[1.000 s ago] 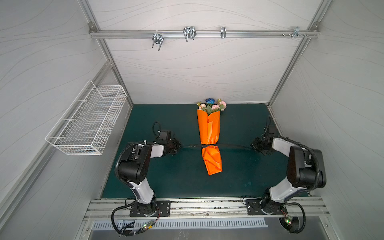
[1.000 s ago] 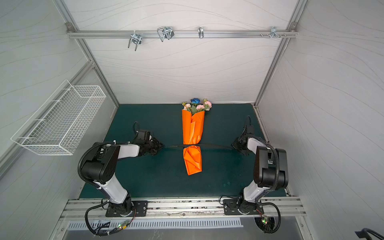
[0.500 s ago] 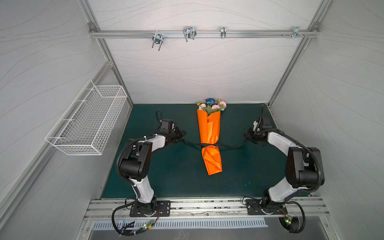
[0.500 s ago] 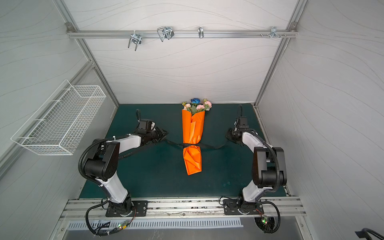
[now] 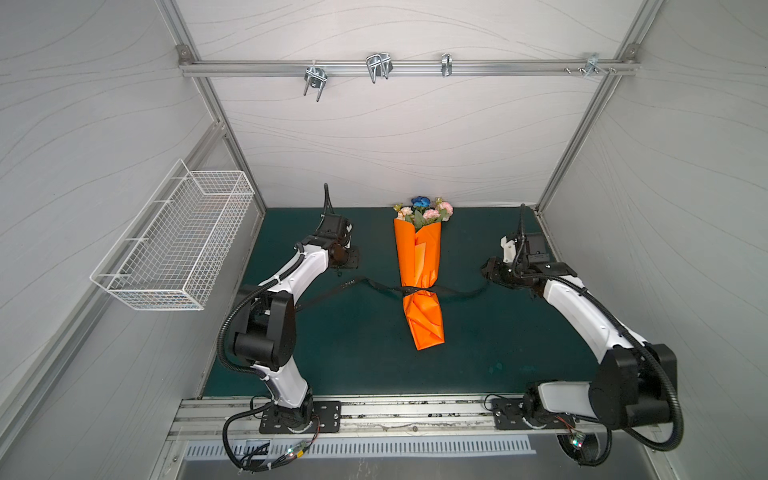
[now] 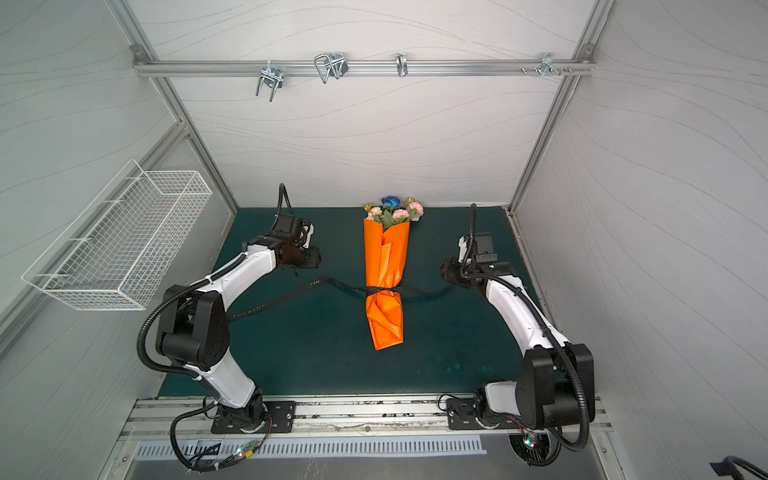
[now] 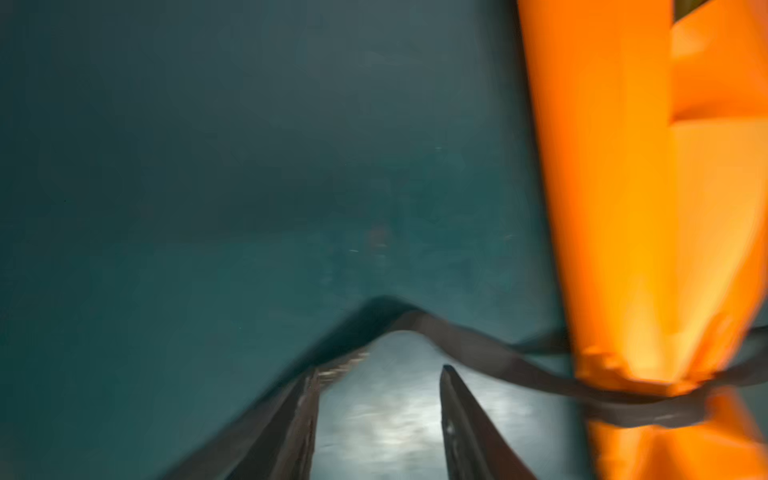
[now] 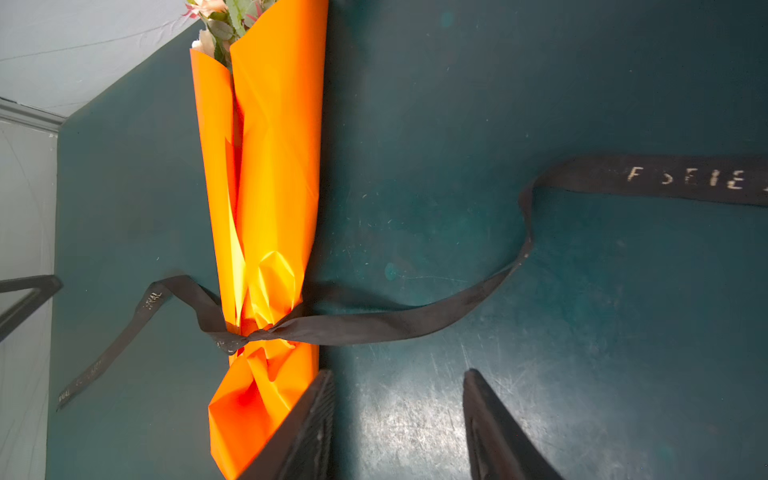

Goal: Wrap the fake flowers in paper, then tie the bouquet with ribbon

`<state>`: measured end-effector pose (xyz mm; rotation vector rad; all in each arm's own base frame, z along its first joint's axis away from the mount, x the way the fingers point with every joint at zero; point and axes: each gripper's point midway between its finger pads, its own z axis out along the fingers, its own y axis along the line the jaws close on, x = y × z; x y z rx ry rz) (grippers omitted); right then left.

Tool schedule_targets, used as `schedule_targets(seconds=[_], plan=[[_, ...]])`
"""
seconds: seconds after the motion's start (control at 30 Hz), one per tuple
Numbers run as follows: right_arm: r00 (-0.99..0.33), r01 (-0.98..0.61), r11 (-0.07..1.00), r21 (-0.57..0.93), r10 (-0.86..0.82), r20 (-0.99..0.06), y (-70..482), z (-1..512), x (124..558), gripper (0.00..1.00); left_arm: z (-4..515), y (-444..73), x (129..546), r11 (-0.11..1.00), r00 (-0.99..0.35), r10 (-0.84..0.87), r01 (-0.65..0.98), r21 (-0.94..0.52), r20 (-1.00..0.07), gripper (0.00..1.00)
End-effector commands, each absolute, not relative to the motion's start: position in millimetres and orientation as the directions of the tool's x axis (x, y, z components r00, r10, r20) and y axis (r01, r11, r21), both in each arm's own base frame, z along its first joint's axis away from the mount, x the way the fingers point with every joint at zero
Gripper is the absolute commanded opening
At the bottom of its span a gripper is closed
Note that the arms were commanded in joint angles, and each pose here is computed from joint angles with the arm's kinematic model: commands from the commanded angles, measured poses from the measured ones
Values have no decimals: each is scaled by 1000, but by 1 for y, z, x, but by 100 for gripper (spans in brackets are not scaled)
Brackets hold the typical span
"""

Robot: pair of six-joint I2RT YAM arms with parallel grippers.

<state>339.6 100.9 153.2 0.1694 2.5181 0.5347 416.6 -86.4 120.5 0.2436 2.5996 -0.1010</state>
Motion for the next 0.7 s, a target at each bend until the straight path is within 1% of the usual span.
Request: schedule_targets(seconds=[0.0, 0.1, 0.23, 0.37, 0.43, 0.57, 0.67], plan=[[-846, 8, 930, 367, 202, -493, 94, 152, 331, 54, 114, -58, 404, 861, -770, 508, 456, 223, -386, 47], [-834, 23, 941, 337, 204, -513, 87, 155, 332, 60, 106, -61, 405, 815, -725, 579, 531, 232, -374, 47], [-812, 53, 945, 323, 229, -536, 76, 160, 334, 68, 83, -63, 402, 776, -716, 630, 596, 207, -301, 47], [-781, 85, 933, 349, 280, -558, 63, 169, 335, 86, 62, -70, 399, 741, -695, 669, 652, 164, -264, 49], [-764, 105, 923, 369, 312, -565, 55, 173, 336, 99, 57, -78, 398, 723, -680, 686, 676, 143, -257, 50], [-728, 136, 903, 407, 369, -578, 41, 182, 336, 99, 50, -85, 396, 707, -669, 701, 698, 115, -245, 51], [-717, 143, 900, 412, 381, -583, 37, 185, 336, 99, 42, -85, 395, 705, -673, 703, 702, 104, -229, 52]])
